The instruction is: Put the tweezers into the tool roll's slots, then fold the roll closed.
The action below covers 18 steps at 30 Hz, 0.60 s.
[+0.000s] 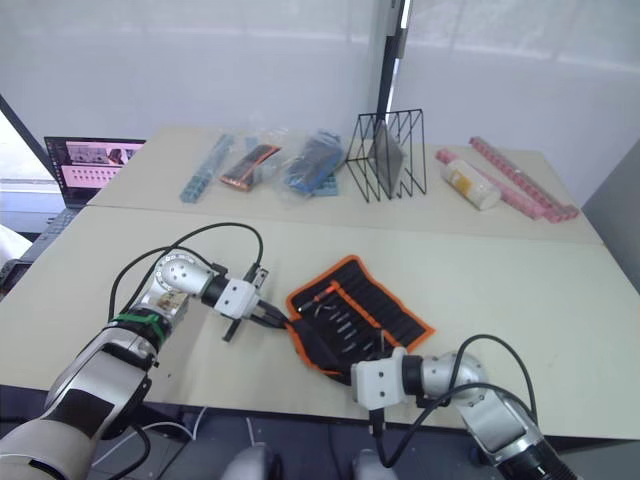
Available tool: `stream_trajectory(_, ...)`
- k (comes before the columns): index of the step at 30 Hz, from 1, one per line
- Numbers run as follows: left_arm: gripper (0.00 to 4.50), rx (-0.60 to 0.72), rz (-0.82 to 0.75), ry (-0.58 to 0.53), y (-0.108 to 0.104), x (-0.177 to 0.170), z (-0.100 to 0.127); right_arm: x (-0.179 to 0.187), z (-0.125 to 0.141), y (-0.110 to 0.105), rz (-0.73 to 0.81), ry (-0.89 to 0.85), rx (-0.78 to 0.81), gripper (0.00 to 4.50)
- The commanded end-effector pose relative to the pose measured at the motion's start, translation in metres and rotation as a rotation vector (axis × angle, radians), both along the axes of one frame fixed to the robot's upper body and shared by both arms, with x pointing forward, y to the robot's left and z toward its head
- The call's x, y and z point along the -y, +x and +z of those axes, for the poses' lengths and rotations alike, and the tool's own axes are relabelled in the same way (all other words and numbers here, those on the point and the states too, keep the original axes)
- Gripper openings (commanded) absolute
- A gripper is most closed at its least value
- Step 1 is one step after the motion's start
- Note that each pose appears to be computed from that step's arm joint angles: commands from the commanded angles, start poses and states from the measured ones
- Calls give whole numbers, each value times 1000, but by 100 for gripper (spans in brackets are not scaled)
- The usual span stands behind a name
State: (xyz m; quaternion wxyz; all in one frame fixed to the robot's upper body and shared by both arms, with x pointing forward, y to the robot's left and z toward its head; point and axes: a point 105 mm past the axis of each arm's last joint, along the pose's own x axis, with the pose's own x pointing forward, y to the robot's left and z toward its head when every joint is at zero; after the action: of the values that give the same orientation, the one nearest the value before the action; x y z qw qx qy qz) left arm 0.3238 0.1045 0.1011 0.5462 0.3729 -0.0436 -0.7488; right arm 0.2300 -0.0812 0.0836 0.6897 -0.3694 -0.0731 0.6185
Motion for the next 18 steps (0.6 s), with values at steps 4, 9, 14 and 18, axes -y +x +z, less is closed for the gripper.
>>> stream_trajectory(4,6,45,14,12,-7,-20,5,14,13,24,-65,-20,80,0)
stream_trajectory(9,6,24,60,-7,-21,-35,11,22,23,44,-98,-27,116,0)
stream_trajectory(14,6,-93,139,17,-56,-41,6,22,21,51,-100,-39,120,0)
stream_trajectory(18,6,-236,241,3,-80,-36,9,23,19,58,-106,-46,118,0)
